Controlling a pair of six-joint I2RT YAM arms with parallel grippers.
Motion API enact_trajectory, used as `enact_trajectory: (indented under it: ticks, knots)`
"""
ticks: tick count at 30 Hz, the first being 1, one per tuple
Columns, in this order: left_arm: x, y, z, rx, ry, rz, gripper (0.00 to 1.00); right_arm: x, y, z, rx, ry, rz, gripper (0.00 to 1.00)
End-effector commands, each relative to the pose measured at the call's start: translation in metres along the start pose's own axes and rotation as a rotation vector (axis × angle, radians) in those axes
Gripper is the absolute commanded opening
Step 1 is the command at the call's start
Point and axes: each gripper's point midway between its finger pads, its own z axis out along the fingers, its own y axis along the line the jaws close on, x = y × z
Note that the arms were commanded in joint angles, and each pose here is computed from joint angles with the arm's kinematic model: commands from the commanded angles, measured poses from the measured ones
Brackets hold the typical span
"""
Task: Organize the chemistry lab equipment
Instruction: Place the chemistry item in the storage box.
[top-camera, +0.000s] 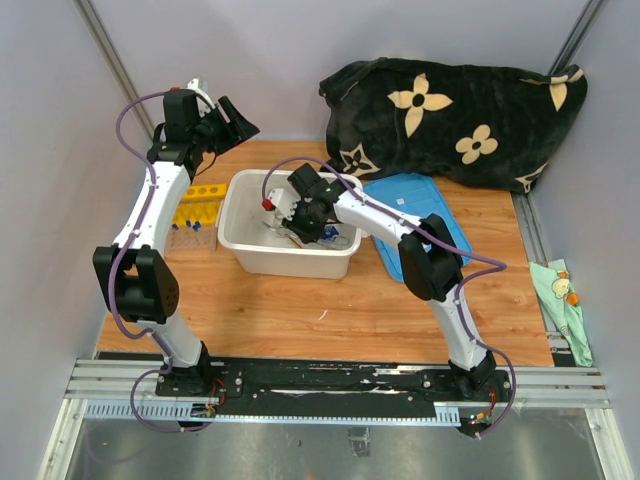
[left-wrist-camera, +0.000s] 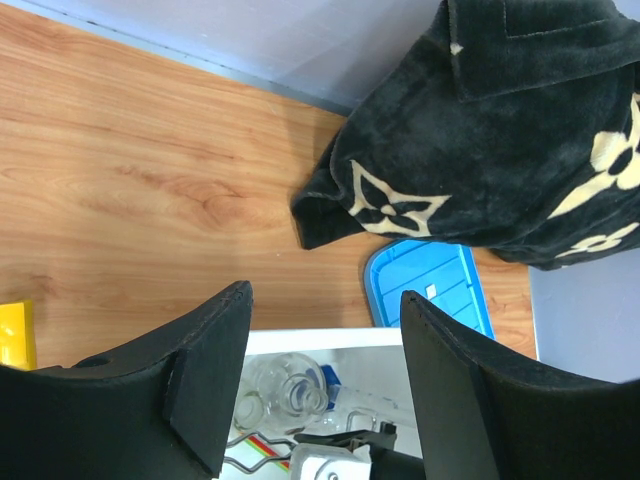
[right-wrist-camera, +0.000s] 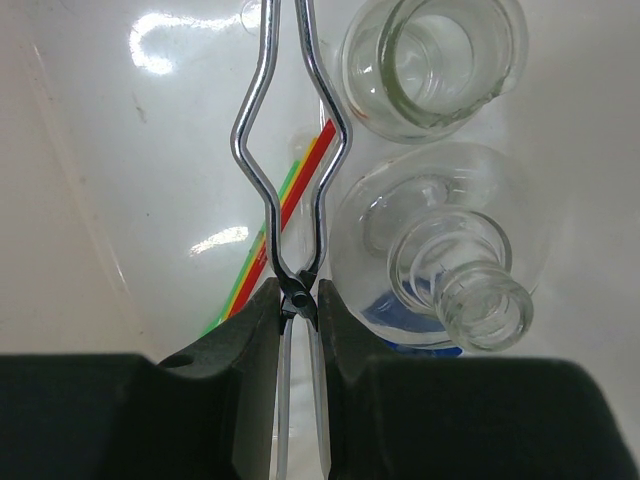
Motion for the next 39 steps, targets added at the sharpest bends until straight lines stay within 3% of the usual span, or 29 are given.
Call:
enact_trajectory:
  ticks: [1, 21, 27, 39]
  knots:
    - [-0.0051, -0.0049, -0.0061, 0.023, -0.014, 0.017, 0.65, 0.006, -0.0033, 0.005, -0.014, -0.005, 0.039, 0.03]
    - [-0.0025, -0.0043, -0.0052, 0.027, -0.007, 0.018, 0.65, 0.0108, -0.0024, 0.0073, -0.014, 0.005, 0.048, 0.15]
    - [-0.0012, -0.0047, -0.0058, 0.031, -0.004, 0.016, 0.76, 0.0109, -0.0021, 0.0062, -0.012, 0.006, 0.048, 0.18]
    - [-0.0003, -0.0052, -0.0069, 0.032, -0.003, 0.008, 0.82, 0.0122, -0.0009, 0.0043, -0.012, 0.013, 0.048, 0.26]
